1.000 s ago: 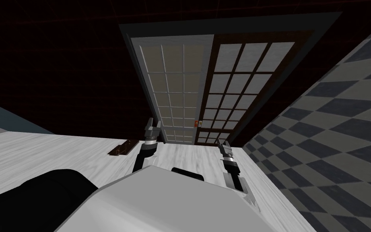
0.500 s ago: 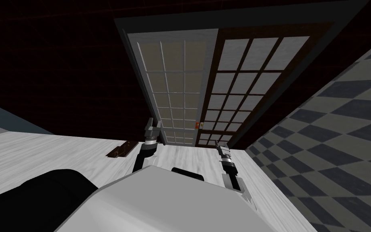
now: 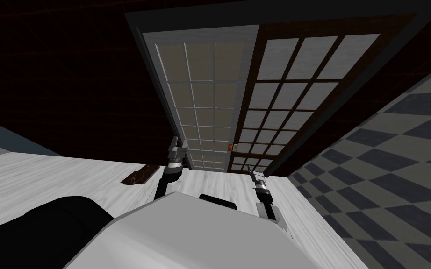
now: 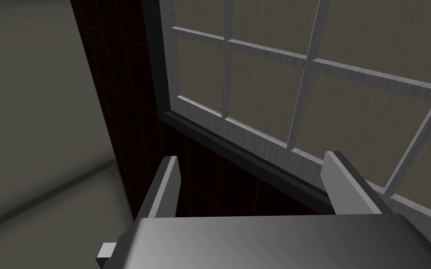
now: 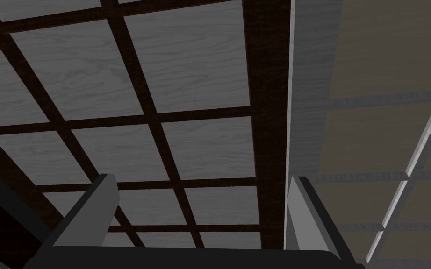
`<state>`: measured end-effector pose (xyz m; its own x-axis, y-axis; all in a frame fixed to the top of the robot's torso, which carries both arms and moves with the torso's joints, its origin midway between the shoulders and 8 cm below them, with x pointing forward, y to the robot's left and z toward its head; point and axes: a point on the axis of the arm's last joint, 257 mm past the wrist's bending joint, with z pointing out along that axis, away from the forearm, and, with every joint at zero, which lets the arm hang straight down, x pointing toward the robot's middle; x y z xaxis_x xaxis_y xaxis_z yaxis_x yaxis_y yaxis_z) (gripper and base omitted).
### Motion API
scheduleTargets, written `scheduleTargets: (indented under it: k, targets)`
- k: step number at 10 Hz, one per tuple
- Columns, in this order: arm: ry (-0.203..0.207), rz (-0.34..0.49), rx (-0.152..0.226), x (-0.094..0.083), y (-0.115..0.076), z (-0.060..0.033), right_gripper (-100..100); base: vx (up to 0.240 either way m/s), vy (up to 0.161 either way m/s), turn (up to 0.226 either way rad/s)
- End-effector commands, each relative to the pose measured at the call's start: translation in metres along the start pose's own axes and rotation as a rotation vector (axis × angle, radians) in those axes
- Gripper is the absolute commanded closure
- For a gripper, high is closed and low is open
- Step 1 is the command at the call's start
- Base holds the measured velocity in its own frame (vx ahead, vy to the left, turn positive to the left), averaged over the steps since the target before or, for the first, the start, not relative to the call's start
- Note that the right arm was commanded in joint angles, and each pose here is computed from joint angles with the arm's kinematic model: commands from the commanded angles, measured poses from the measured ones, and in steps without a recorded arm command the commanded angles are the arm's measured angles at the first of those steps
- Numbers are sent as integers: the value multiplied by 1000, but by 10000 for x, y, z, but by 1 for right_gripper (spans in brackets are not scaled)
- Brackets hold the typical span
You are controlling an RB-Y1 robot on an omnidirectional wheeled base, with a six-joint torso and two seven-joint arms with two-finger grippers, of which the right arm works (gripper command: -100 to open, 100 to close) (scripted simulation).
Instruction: Pull the door open
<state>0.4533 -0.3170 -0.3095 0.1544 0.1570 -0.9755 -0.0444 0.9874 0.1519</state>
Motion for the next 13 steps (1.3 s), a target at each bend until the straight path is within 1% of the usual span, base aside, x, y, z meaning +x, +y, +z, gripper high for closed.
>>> scheduleTargets:
  k: [1,4,5,6,8,9,13]
  targets:
    - [19,-23,0,109,21,-15,-100,105,12,16]
    - [53,-58,-3,298,68,-48,-100,90,22,12]
    - [72,-77,-6,408,111,-67,-100,163,25,22]
    - [72,-77,-6,408,111,-67,-100,124,16,11]
    - [91,-94,-10,514,160,-87,-100,68,1,8]
    - [108,-108,-16,612,215,-106,-100,117,-13,21]
    - [145,-135,-34,831,393,-144,-100,123,3,13]
